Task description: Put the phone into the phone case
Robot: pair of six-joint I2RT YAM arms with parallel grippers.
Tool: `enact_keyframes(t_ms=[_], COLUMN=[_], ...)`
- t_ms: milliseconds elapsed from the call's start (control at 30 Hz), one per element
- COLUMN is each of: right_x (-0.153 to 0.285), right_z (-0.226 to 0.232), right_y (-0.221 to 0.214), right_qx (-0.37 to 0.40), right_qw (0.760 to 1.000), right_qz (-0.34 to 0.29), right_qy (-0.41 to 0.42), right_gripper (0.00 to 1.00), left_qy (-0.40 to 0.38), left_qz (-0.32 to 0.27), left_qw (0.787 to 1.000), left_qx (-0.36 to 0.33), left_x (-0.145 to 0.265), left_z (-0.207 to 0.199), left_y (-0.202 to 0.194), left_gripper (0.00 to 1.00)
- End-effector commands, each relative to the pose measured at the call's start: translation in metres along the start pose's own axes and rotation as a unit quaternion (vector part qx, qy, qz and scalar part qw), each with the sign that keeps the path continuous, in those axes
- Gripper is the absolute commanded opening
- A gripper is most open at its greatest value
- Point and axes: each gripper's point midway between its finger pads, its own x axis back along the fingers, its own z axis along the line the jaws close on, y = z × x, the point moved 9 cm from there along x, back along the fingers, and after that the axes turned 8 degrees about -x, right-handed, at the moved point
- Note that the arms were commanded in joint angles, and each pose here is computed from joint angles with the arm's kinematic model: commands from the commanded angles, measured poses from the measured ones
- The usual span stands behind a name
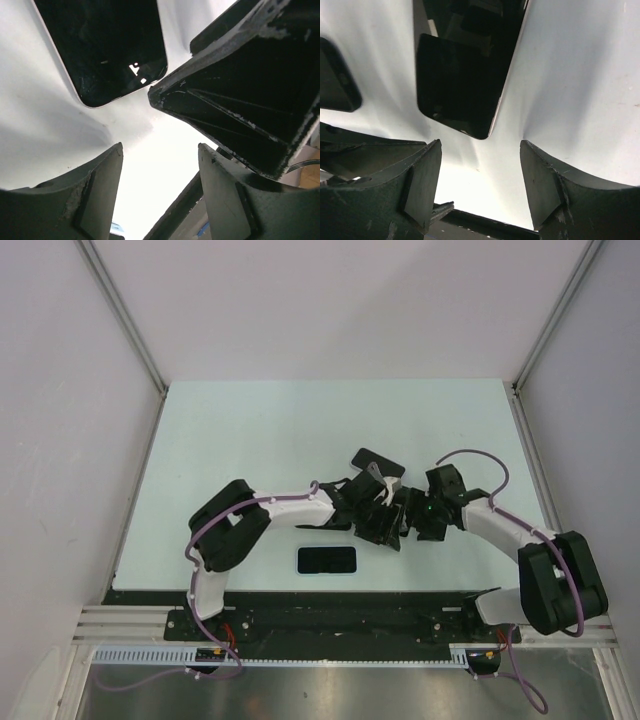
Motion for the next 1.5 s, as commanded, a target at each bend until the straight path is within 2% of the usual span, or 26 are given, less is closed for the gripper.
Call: enact_keyframes(t_ms=[0, 167, 400, 667, 867, 1100, 1267, 1467], right_x=[0.009, 0.002, -0.026, -0.040, -0.045, -0.048, -0.046, -0.043], right_z=[0.010, -0.004, -0.019, -0.021, -0.011, 0.006, 0.014, 0.013], right_y=[0.015, 0.039, 0.057, 0.061, 0.050, 0.022, 0.018, 0.024], right_qx=[-0.025, -0.066, -0.098, -0.100, -0.067, -0.015, -0.001, -0.003], right_qw=[0.997, 0.993, 0.990, 0.990, 0.993, 0.996, 0.995, 0.995], right_qz=[-0.021, -0.037, -0.033, -0.037, -0.013, 0.027, 0.030, 0.026], right_qy=[0.072, 0.089, 0.094, 0.090, 0.099, 0.088, 0.100, 0.093], right_gripper=[0.69, 0.69, 0.69, 0.68, 0.68, 0.67, 0.67, 0.67], left_qy=[-0.030, -0.013, -0.028, -0.015, -0.016, -0.034, -0.047, -0.038], left_qz=[-0.097, -0.092, -0.080, -0.055, -0.051, -0.054, -0.052, -0.073], left_qw=[0.994, 0.995, 0.996, 0.998, 0.999, 0.997, 0.997, 0.995], left_qx=[-0.035, -0.023, -0.020, -0.004, -0.006, -0.035, -0.040, -0.052], left_x=[0.029, 0.017, -0.012, -0.024, -0.016, -0.019, -0.033, -0.024], left_z=[-0.004, 0.024, 0.035, 0.048, 0.038, 0.002, -0.012, -0.014], left_y=[0.038, 0.049, 0.066, 0.049, 0.037, 0.028, 0.025, 0.030], left_gripper=[0.67, 0.67, 0.66, 0.61, 0.60, 0.61, 0.60, 0.62])
